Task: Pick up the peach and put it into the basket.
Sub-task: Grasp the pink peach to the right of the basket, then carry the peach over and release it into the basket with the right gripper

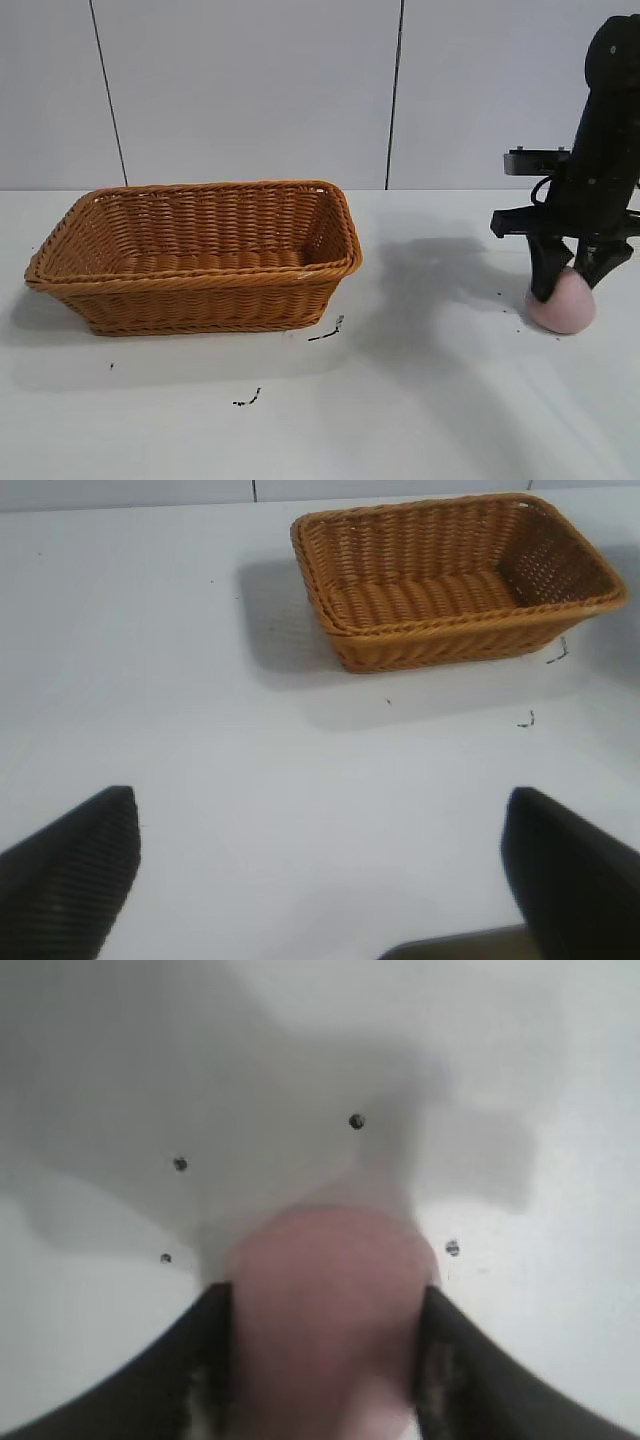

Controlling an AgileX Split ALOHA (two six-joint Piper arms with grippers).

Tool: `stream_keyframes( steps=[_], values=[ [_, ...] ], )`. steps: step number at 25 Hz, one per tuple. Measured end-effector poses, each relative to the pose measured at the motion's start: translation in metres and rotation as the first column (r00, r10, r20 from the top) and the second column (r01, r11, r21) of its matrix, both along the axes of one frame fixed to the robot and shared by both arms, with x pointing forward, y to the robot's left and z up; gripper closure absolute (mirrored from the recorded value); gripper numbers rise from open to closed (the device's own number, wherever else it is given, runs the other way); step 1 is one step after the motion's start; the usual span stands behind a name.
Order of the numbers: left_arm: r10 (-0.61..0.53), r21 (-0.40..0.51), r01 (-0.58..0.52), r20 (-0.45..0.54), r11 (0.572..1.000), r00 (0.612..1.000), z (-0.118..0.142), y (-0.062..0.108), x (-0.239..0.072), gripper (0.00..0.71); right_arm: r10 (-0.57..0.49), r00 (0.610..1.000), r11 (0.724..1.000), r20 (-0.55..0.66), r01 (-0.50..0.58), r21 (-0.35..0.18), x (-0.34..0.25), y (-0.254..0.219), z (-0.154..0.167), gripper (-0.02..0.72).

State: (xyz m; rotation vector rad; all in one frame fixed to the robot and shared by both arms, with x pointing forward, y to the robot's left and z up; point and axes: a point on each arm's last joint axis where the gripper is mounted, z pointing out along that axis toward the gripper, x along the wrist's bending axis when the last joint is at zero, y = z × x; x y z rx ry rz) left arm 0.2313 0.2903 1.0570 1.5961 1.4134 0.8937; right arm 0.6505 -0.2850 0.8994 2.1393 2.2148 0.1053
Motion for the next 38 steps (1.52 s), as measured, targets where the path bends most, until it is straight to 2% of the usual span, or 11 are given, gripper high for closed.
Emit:
stream_keyframes(
  steps=[2, 6, 9, 13, 16, 20, 25, 31, 38],
  values=[
    [0.0, 0.0, 0.0, 0.0, 1.0, 1.0, 0.0, 0.0, 0.0, 0.016, 0.024, 1.0, 1.0, 0.004, -0.024, -0.006, 0.001, 0.0, 0.004, 0.717],
    [0.0, 0.0, 0.0, 0.0, 1.0, 1.0, 0.0, 0.0, 0.0, 0.016, 0.047, 0.998, 0.999, 0.033, -0.047, -0.016, 0.01, -0.001, 0.029, 0.717],
    [0.0, 0.0, 0.0, 0.0, 1.0, 1.0, 0.0, 0.0, 0.0, 0.016, 0.043, 0.989, 0.999, 0.14, -0.042, -0.01, 0.021, 0.0, 0.081, 0.717],
    [0.0, 0.0, 0.0, 0.0, 1.0, 1.0, 0.0, 0.0, 0.0, 0.016, 0.039, 0.952, 0.999, 0.303, -0.041, 0.001, 0.027, 0.002, 0.16, 0.717],
    [0.0, 0.0, 0.0, 0.0, 1.0, 1.0, 0.0, 0.0, 0.0, 0.016, 0.052, 0.932, 0.998, 0.359, -0.055, -0.001, 0.029, 0.008, 0.192, 0.717],
    [0.0, 0.0, 0.0, 0.0, 1.0, 1.0, 0.0, 0.0, 0.0, 0.016, 0.112, 0.905, 0.993, 0.41, -0.121, -0.003, 0.029, 0.037, 0.213, 0.717],
    [0.0, 0.0, 0.0, 0.0, 1.0, 1.0, 0.0, 0.0, 0.0, 0.016, 0.236, 0.873, 0.966, 0.427, -0.259, -0.003, 0.023, 0.1, 0.216, 0.717],
    [0.0, 0.0, 0.0, 0.0, 1.0, 1.0, 0.0, 0.0, 0.0, 0.016, 0.396, 0.818, 0.899, 0.416, -0.438, 0.006, 0.002, 0.19, 0.198, 0.718],
    [0.0, 0.0, 0.0, 0.0, 1.0, 1.0, 0.0, 0.0, 0.0, 0.016, 0.48, 0.747, 0.836, 0.459, -0.549, 0.019, -0.008, 0.263, 0.16, 0.719]
  ],
)
